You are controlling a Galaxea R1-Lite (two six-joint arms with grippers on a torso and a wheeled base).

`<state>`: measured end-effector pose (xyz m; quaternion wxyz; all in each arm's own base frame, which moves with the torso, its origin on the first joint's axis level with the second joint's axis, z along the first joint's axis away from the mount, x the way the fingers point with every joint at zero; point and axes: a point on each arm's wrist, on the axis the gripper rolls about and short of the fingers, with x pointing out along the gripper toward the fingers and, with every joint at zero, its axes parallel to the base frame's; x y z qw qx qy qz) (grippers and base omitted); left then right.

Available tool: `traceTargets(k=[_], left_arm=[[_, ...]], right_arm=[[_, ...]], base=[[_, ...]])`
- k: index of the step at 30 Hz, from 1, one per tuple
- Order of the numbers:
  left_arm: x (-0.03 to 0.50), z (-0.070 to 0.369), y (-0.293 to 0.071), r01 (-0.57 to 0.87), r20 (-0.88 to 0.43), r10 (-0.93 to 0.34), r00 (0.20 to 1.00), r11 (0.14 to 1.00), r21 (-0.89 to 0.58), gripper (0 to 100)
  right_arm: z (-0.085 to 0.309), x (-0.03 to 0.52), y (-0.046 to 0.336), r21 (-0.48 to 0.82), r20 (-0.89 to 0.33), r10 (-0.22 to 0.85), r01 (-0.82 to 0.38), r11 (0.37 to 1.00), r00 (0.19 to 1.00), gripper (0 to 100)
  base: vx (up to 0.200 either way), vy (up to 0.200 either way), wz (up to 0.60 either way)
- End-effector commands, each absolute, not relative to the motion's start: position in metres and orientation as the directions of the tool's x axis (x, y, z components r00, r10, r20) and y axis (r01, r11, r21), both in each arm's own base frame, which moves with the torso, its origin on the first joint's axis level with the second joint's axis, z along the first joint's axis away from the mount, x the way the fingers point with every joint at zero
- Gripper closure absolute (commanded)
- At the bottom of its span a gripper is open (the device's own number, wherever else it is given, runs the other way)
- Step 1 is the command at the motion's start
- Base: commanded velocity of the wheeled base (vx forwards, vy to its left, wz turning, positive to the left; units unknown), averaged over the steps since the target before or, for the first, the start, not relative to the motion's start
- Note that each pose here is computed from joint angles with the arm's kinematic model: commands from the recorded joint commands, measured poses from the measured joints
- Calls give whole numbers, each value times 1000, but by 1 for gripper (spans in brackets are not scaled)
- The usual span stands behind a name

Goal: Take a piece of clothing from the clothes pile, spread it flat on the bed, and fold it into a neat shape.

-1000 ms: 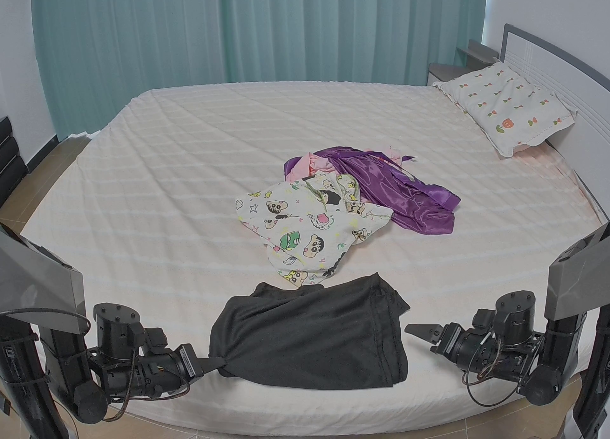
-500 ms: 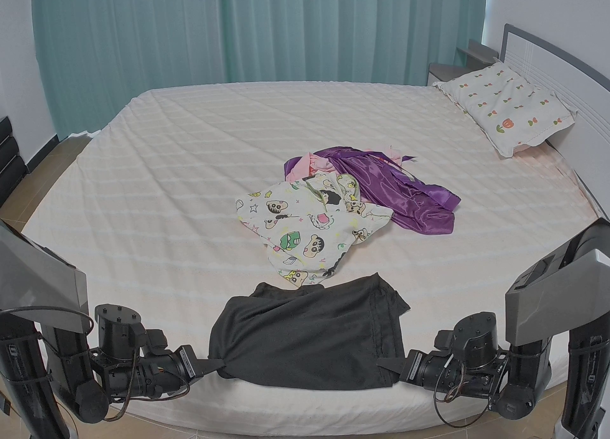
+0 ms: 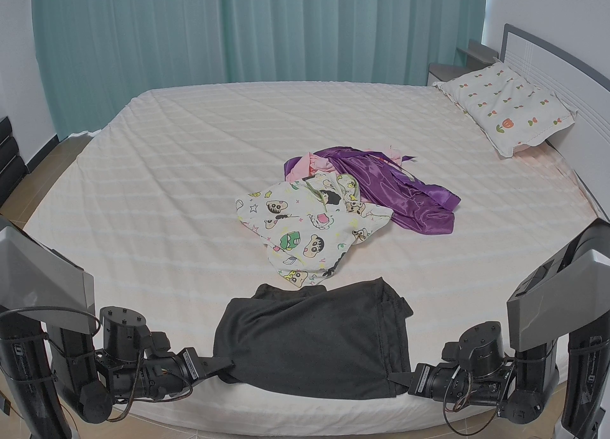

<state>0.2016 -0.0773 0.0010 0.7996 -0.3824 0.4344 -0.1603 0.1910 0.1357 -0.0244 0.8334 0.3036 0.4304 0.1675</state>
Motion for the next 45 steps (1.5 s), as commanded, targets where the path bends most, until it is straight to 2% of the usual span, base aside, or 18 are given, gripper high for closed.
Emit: traceTargets(k=[1,6,10,13,15,16,19,24,31,37,38,45], left_arm=[[202,3,-76,-74,-566,-585,581,654,-753,0],[208,19,-66,-51,-494,-565,661,623,-781,0],[237,25,-60,-32,-428,-506,749,617,-786,0],[259,24,-65,-14,-403,-489,774,622,-783,0],[262,24,-66,-9,-399,-491,775,622,-783,0],[284,27,-74,5,-391,-499,774,621,-784,0],[304,27,-81,-16,-424,-497,757,635,-772,0],[342,9,-97,14,-506,-489,711,729,-685,0],[340,6,-119,42,-529,-520,671,739,-673,0],[339,2,-122,31,-547,-512,662,748,-663,0],[340,2,-122,33,-545,-513,664,747,-664,100],[349,-1,-121,-27,-544,-420,727,774,-633,100]], right_arm=[[-22,191,135,656,-606,546,-24,754,578,0],[-15,192,131,667,-589,543,-19,745,598,0],[-13,194,128,672,-582,537,-11,740,611,0],[-14,194,128,674,-582,537,-8,739,611,0],[-14,194,128,674,-582,537,-8,739,611,0],[-14,194,128,673,-584,536,-5,739,610,0],[-15,194,128,671,-587,534,-3,741,609,0],[-16,194,128,672,-590,531,6,740,608,0],[-18,195,129,673,-593,530,12,739,606,0],[-19,195,129,671,-595,529,13,741,605,0],[-19,195,129,671,-595,529,13,741,605,0],[-19,195,129,670,-597,528,13,742,604,0]], base=[[0,0,0],[0,0,0],[0,0,0],[0,0,0],[0,0,0],[0,0,0],[0,0,0],[0,0,0],[0,0,0],[0,0,0],[0,0,0],[0,0,0]])
